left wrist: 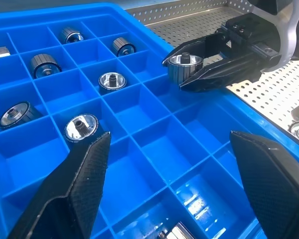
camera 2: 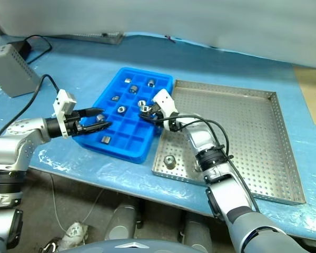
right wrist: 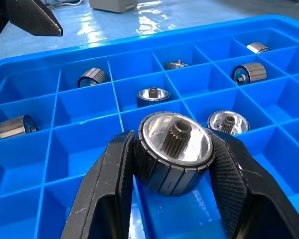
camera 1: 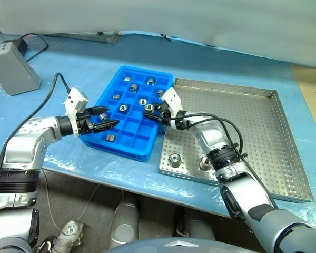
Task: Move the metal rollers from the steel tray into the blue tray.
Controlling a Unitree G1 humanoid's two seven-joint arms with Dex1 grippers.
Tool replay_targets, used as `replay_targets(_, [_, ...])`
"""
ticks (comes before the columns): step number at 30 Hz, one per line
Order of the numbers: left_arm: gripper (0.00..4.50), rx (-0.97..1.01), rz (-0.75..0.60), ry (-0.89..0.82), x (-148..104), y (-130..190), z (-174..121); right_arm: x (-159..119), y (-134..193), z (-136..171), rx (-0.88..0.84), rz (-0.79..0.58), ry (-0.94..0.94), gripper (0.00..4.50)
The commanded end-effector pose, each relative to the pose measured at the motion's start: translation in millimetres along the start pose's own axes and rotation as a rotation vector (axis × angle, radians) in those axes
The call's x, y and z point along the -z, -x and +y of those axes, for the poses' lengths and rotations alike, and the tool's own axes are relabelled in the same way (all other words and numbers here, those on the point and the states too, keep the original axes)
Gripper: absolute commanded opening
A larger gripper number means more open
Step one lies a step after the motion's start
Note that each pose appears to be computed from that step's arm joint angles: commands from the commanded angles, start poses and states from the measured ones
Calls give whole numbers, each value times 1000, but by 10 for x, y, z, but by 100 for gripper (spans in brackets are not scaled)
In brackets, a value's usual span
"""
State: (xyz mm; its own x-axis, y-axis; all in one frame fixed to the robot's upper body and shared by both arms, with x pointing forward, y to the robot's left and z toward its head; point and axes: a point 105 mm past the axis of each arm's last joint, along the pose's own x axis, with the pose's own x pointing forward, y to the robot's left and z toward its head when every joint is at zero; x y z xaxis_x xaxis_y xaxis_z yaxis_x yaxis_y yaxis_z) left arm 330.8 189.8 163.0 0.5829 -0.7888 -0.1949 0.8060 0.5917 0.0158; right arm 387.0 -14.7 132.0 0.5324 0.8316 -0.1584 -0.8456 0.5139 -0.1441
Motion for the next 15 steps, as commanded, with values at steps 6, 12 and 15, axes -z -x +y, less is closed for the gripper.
replay_targets(6, [402,21,-39,-33,-144,-65,-39,-103,-75,45,14,-40,50,180])
replay_targets(12, [402,31,-41,-35,-154,-103,-25,-37,-40,-113,97,-26,52,180])
replay_targets(15, [402,37,-38,-35,-151,-122,-18,-24,-13,-119,98,-31,83,278])
